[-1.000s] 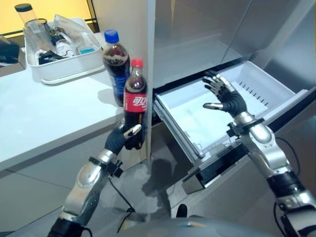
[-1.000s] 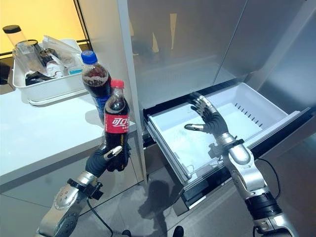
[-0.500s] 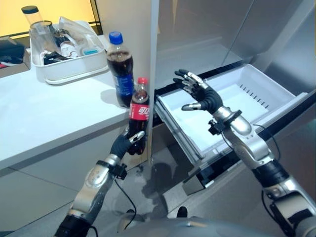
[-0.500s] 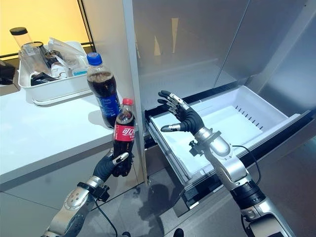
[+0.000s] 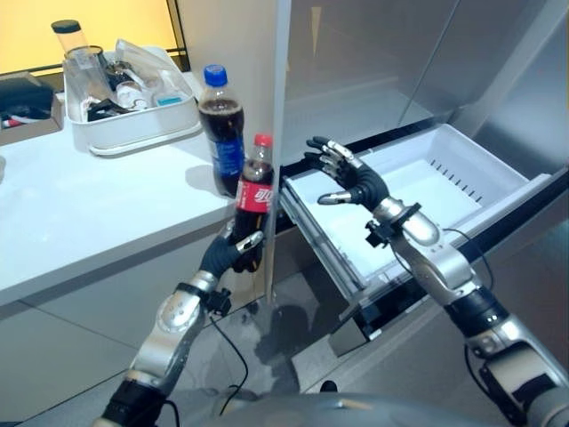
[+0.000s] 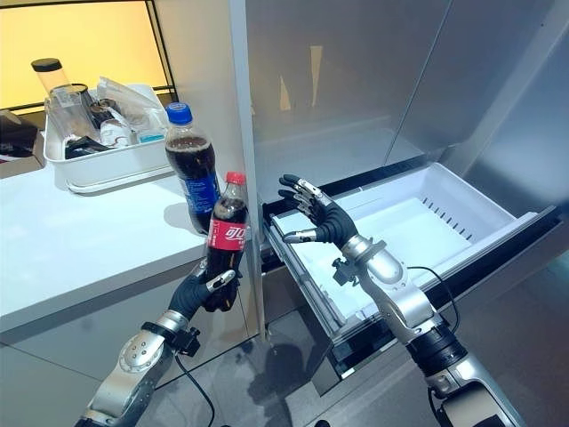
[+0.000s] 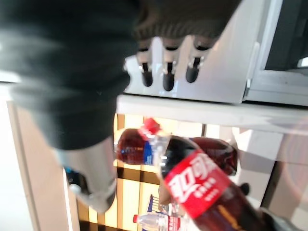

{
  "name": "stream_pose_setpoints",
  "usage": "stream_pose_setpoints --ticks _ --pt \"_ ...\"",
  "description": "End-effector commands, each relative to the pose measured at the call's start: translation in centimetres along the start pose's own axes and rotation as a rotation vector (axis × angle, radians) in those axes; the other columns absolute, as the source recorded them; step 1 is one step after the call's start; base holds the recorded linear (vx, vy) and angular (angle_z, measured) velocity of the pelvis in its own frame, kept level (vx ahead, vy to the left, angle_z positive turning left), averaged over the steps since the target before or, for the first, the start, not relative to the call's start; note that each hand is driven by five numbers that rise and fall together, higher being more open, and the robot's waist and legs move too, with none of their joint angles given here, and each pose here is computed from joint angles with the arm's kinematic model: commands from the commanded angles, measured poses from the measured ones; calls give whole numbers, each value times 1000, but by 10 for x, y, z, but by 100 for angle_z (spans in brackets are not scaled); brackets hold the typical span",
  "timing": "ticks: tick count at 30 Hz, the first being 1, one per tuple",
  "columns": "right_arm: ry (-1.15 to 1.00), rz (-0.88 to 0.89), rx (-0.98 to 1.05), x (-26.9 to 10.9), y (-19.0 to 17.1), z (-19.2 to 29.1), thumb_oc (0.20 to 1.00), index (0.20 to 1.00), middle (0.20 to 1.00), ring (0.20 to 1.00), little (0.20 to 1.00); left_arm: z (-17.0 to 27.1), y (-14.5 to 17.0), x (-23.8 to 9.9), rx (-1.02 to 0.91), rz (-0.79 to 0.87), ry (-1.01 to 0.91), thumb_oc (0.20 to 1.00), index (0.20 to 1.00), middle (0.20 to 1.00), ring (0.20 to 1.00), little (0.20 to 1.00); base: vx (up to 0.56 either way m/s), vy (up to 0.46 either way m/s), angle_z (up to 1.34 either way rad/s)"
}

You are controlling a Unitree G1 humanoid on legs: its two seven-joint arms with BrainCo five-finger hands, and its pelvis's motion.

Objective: Take the drinks into the refrigerator

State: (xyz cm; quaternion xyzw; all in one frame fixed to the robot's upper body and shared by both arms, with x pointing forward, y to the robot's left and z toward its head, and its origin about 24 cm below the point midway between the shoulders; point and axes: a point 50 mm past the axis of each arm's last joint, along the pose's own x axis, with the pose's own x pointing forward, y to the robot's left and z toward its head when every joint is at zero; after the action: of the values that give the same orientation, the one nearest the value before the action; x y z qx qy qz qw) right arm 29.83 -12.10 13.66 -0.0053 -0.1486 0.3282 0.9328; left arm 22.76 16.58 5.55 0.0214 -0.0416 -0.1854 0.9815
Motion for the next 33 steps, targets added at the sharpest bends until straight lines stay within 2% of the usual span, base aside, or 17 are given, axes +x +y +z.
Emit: stream_pose_setpoints --ticks 1,8,15,17,19,25,33 --pt "-93 -62 -48 11 -16 20 1000 1000 1000 1000 1000 93 -3 11 25 -59 -519 200 200 200 200 200 0 0 0" --pt "-86 -48 -41 8 -16 19 1000 1000 1000 1000 1000 105 -2 5 90 -75 -569 200 200 200 200 200 0 0 0" --pt "-104 31 68 15 -5 20 1000 1000 1000 1000 1000 87 -5 13 117 -92 -485 200 200 200 200 200 0 0 0" --pt "-109 76 128 20 3 19 1000 1000 1000 1000 1000 78 -7 18 127 -103 -448 200 200 200 200 200 0 0 0" --pt "-106 212 173 33 22 24 1000 1000 1000 1000 1000 64 -12 27 164 -142 -383 200 200 200 200 200 0 0 0" --pt "-145 356 155 50 44 42 1000 1000 1000 1000 1000 55 -14 36 226 -169 -337 200 200 200 200 200 0 0 0" --pt "-193 429 180 67 70 51 1000 1000 1000 1000 1000 58 -19 47 277 -167 -355 200 200 200 200 200 0 0 0"
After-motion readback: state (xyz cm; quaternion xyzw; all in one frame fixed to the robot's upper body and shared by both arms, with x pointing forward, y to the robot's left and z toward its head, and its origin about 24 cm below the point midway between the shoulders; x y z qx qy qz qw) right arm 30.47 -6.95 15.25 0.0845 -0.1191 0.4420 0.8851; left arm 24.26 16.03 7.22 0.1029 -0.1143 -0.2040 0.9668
